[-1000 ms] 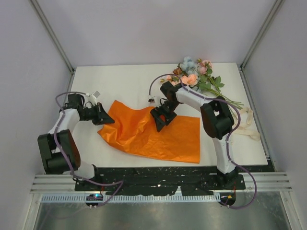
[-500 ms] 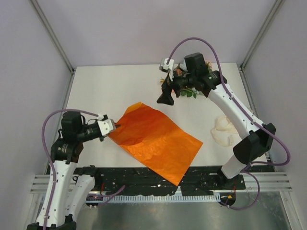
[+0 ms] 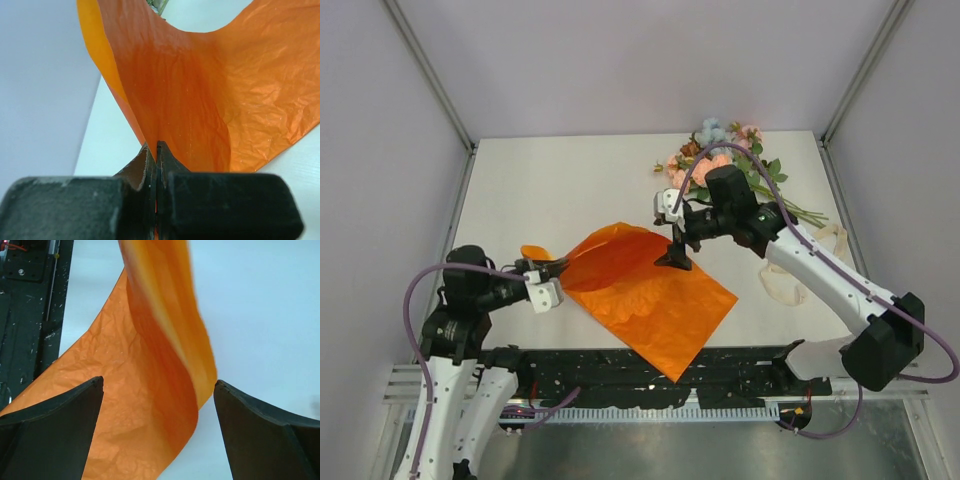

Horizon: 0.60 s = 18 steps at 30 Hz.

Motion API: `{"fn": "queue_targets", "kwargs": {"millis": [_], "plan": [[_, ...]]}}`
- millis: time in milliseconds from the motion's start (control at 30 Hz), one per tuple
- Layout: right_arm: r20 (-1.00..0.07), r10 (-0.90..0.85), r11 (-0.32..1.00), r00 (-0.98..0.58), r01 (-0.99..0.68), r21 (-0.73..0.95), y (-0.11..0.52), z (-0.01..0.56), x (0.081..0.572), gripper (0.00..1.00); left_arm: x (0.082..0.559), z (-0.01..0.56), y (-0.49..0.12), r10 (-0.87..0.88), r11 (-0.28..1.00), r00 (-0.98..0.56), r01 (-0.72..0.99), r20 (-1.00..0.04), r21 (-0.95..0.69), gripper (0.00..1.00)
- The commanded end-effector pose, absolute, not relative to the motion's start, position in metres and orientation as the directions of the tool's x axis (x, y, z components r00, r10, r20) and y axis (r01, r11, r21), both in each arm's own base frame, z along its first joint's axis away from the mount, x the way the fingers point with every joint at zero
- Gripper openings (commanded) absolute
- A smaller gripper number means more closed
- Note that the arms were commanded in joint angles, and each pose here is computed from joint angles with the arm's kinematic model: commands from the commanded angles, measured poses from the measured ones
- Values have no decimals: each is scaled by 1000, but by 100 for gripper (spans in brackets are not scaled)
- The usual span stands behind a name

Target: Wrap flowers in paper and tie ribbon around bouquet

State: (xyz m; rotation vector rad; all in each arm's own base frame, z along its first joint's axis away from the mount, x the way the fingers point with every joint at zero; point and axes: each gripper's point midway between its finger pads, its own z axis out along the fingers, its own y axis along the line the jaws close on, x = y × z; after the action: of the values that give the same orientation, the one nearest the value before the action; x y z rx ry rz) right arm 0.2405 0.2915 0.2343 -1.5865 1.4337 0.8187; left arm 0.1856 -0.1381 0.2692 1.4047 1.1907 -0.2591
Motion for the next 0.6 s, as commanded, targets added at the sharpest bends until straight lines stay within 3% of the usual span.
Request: {"fn": "queue_targets", "kwargs": {"millis": [0, 133, 233, 367, 567], "plan": [[-881, -364, 8, 302, -945, -327, 303, 275, 246, 96, 172, 266, -143, 485, 126, 609, 662, -628, 739, 0], [-896, -312, 51, 315, -937, -347, 306, 301, 247, 100, 165, 265, -147, 474, 97, 640, 645, -605, 758, 0], [-893, -284, 38, 349, -927, -374, 301, 314, 235, 77, 167, 267, -147, 478, 109, 615, 667, -627, 737, 0], [-872, -304, -11, 383, -917, -398, 299, 298, 218, 58, 172, 272, -146, 482, 125, 610, 663, -629, 738, 0], [-852, -329, -62, 408, -909, -411, 304, 273, 207, 49, 172, 272, -146, 483, 126, 609, 662, -629, 738, 0]]}}
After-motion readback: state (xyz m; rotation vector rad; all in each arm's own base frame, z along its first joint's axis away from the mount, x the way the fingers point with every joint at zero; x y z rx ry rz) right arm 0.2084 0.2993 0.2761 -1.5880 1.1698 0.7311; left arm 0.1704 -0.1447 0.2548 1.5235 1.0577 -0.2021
